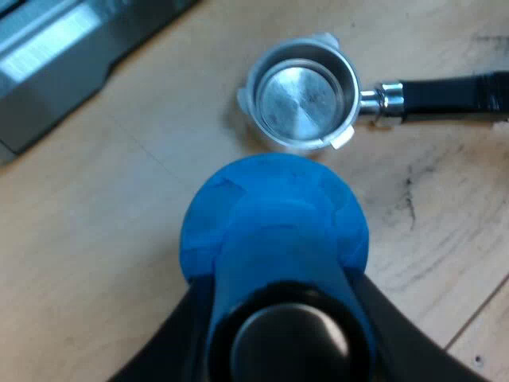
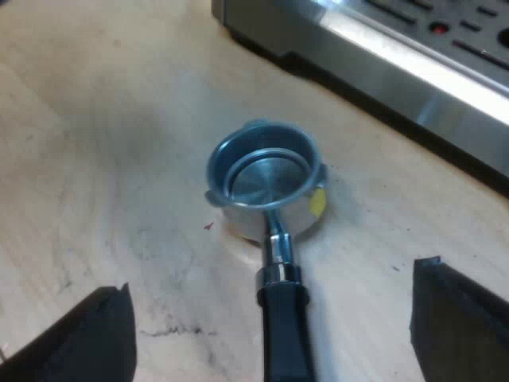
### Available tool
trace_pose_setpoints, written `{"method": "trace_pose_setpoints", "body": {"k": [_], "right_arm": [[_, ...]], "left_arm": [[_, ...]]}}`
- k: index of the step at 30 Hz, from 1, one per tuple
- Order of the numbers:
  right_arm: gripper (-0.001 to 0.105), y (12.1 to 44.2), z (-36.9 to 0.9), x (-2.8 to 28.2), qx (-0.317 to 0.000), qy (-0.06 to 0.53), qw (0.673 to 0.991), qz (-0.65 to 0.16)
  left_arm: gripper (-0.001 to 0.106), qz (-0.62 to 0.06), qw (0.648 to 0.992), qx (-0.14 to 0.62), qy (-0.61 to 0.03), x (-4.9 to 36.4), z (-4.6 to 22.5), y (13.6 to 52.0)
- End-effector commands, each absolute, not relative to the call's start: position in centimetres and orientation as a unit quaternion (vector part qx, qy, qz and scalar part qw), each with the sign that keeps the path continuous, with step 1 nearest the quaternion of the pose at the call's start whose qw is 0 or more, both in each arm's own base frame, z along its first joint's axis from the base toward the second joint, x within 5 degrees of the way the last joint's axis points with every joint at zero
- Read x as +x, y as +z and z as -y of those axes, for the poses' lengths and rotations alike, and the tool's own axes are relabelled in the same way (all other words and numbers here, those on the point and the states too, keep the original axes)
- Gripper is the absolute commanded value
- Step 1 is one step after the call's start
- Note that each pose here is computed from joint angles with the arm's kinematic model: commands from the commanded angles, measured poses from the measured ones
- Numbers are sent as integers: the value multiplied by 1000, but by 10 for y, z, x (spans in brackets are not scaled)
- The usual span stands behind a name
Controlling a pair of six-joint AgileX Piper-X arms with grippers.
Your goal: Grind coffee beans and then tamp
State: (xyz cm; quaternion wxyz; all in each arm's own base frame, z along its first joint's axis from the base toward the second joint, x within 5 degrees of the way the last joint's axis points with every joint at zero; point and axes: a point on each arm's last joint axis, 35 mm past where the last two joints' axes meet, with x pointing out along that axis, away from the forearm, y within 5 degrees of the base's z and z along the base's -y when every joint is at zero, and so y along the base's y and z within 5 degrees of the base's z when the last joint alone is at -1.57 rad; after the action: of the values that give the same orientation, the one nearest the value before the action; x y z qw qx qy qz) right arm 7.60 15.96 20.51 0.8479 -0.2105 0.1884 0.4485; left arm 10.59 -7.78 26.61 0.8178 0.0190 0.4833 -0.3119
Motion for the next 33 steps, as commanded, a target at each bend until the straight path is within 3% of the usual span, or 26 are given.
{"method": "trace_pose_setpoints", "body": {"k": [1, 10, 25, 33], "right_arm": [[72, 208, -161, 76, -223, 458, 843, -169], [72, 208, -161, 75, -221, 465, 840, -169], [72, 208, -161, 75, -220, 465, 841, -170], [72, 208, -161, 75, -220, 465, 841, -170]], "left_arm": [[0, -493, 807, 11, -323, 113, 84, 262], [0, -502, 788, 41, -353, 124, 105, 260], [0, -494, 786, 60, -366, 164, 137, 282], [0, -507, 766, 114, -378, 165, 162, 271]]}}
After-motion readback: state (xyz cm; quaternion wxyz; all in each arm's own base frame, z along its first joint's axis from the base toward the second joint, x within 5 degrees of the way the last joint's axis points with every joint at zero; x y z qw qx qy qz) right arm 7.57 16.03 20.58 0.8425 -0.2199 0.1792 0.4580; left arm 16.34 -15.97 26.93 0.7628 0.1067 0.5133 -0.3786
